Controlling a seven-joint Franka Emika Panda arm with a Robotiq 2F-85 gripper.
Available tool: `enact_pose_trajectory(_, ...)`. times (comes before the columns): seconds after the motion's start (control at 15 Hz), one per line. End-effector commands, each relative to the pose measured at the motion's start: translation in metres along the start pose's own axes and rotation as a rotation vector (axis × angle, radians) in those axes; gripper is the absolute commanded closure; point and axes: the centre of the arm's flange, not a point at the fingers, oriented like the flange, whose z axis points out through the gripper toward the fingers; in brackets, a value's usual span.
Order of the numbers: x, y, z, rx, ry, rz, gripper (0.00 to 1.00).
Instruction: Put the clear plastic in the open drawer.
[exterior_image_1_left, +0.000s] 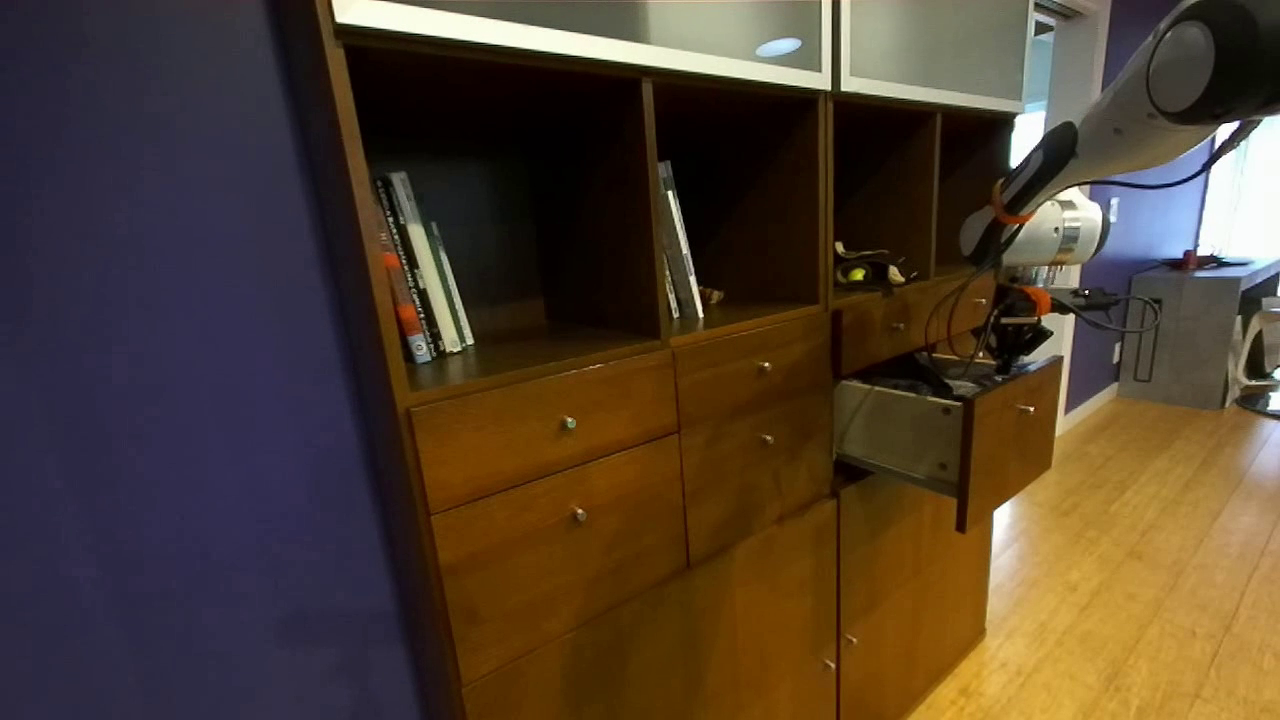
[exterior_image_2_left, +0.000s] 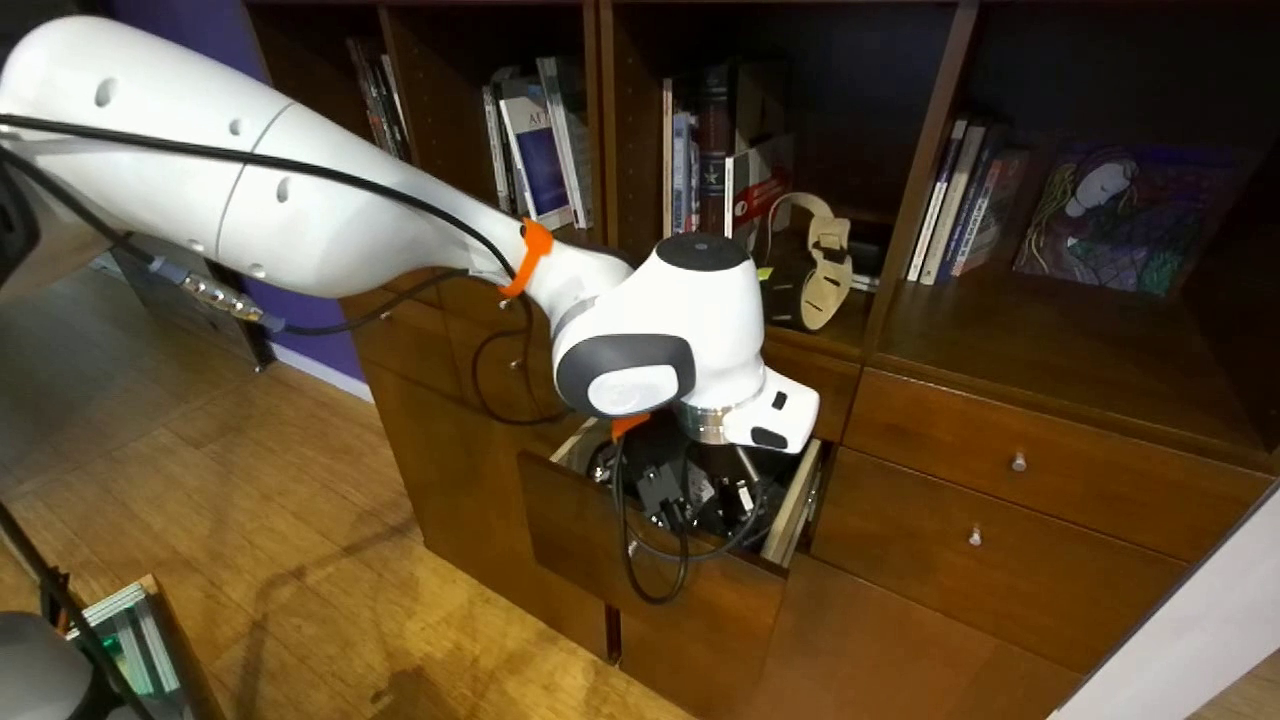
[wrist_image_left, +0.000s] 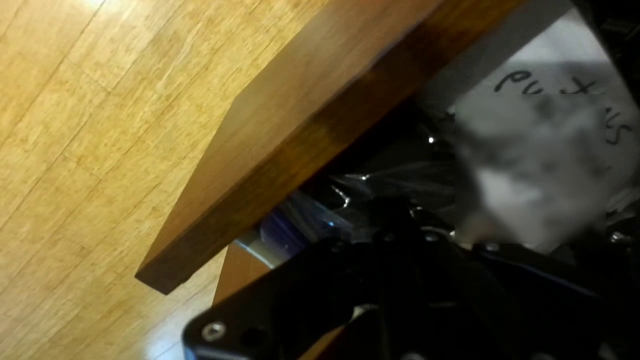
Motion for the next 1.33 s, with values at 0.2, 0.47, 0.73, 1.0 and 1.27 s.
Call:
enact_pose_trajectory(0.2,0.010,-0.013,-0.052,0.023,0.037,0.014,0.78)
enact_pose_trajectory(0.47,0.005,-0.029,-0.086,0.052,0.007,0.012,0.54)
enact_pose_trajectory(0.73,-0.007,-0.048,-0.128,0.034,-0.040,0.033,0.26)
enact_pose_trajectory(1.0,-0.020,-0.061,-0.175,0.056,-0.028,0.044,0.00)
enact_pose_trajectory(1.27,-0.032,-0.066,-0.222,0.062,0.035,0.024,0.00)
